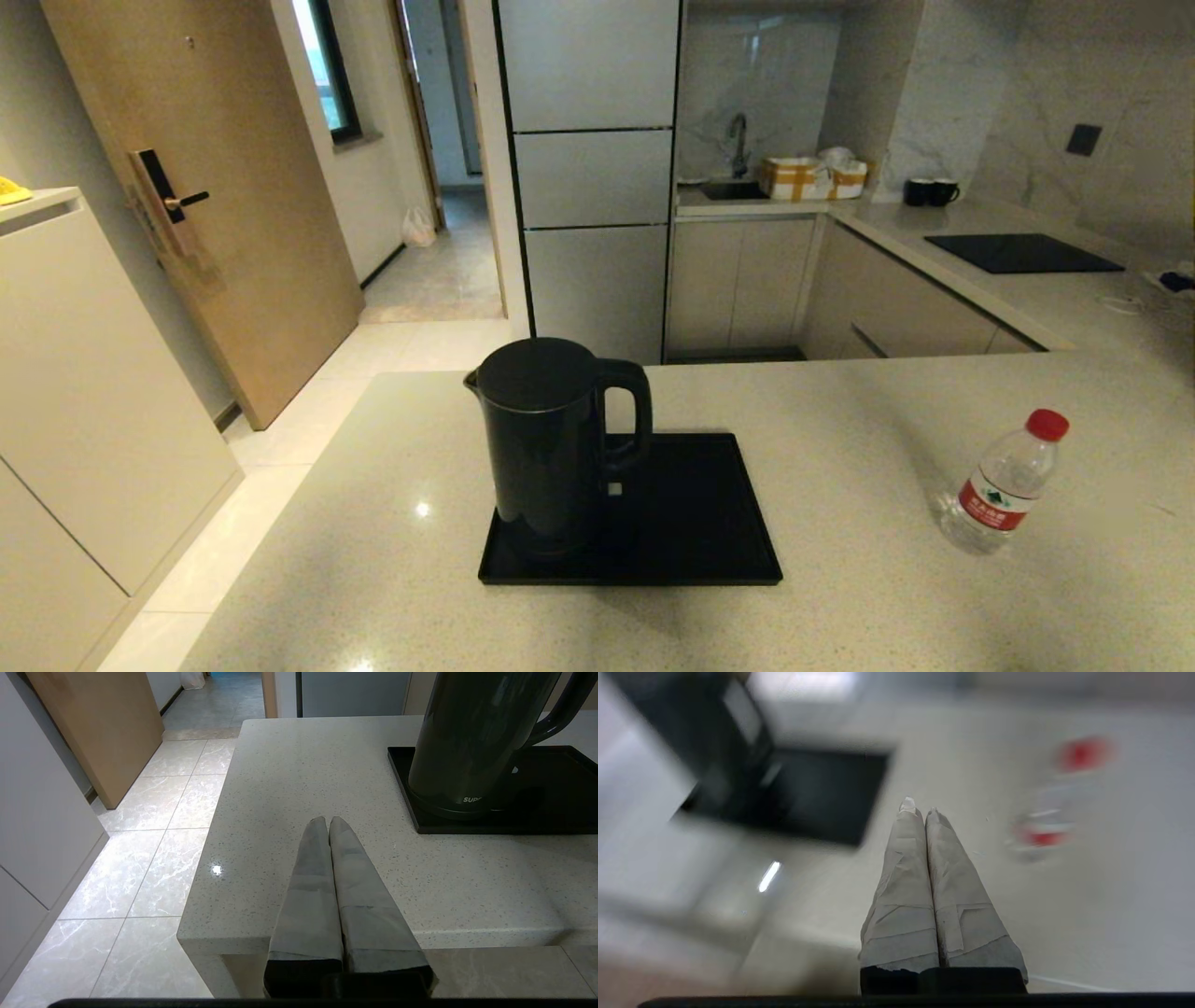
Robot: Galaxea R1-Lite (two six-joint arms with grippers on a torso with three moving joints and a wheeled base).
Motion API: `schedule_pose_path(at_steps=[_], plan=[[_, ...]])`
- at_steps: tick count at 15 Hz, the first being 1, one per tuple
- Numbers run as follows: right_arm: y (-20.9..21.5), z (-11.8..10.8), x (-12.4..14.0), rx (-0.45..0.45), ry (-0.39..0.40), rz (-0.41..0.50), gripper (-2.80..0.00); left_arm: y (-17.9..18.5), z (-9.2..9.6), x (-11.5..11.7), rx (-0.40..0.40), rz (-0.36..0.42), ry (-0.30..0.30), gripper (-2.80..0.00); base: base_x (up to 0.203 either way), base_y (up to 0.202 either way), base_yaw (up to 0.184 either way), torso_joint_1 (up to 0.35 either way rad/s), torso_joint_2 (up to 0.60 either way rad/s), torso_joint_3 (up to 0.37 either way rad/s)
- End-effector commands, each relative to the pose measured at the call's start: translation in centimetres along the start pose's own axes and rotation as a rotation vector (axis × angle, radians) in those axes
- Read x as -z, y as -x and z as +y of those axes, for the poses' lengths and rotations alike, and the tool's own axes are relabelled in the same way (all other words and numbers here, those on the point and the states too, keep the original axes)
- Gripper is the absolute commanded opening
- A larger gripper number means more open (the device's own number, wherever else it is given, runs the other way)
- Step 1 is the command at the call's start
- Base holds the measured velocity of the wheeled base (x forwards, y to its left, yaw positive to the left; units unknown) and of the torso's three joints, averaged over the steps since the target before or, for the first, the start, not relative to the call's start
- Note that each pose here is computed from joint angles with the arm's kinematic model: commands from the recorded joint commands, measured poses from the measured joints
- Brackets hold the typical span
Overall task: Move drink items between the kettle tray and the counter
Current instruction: Pick up the kettle
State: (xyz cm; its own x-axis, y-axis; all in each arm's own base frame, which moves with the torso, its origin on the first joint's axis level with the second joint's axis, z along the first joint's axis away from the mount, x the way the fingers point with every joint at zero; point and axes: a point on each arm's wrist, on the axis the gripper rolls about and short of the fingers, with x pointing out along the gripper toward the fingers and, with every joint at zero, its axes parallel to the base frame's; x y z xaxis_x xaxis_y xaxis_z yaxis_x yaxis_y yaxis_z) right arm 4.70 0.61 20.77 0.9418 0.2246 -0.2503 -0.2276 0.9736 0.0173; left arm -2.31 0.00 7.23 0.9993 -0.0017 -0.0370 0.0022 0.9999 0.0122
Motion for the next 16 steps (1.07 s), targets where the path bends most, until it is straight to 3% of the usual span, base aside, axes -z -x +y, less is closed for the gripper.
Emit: schedule_pose_path(at_steps=[1,3,5,7,9,12,14,16], plan=[[-9.2,-1.0,0.3,-0.125,-0.058,0.336,-2.80,0.0,0.0,0.0,0.000,0.000,0.000,-2.80,0.000,0.000,0.000,0.000,0.00,0.000],[-15.2,-1.2,1.6,-0.199,-0.067,0.431,-2.80,0.0,0.0,0.0,0.000,0.000,0.000,-2.80,0.000,0.000,0.000,0.000,0.00,0.000],[-21.3,-0.8,3.9,-0.255,-0.058,0.466,-2.80,0.0,0.0,0.0,0.000,0.000,0.000,-2.80,0.000,0.000,0.000,0.000,0.00,0.000],[-26.4,0.0,6.2,-0.291,-0.027,0.453,-2.80,0.0,0.0,0.0,0.000,0.000,0.000,-2.80,0.000,0.000,0.000,0.000,0.00,0.000],[-31.6,1.5,5.4,-0.314,0.029,0.342,-2.80,0.0,0.0,0.0,0.000,0.000,0.000,-2.80,0.000,0.000,0.000,0.000,0.00,0.000],[-33.7,6.2,2.5,-0.442,0.071,0.224,-2.80,0.0,0.0,0.0,0.000,0.000,0.000,-2.80,0.000,0.000,0.000,0.000,0.00,0.000],[-32.6,8.3,1.8,-0.506,0.053,0.222,-2.80,0.0,0.0,0.0,0.000,0.000,0.000,-2.80,0.000,0.000,0.000,0.000,0.00,0.000],[-31.4,8.7,1.2,-0.523,0.046,0.229,-2.80,0.0,0.0,0.0,0.000,0.000,0.000,-2.80,0.000,0.000,0.000,0.000,0.00,0.000]])
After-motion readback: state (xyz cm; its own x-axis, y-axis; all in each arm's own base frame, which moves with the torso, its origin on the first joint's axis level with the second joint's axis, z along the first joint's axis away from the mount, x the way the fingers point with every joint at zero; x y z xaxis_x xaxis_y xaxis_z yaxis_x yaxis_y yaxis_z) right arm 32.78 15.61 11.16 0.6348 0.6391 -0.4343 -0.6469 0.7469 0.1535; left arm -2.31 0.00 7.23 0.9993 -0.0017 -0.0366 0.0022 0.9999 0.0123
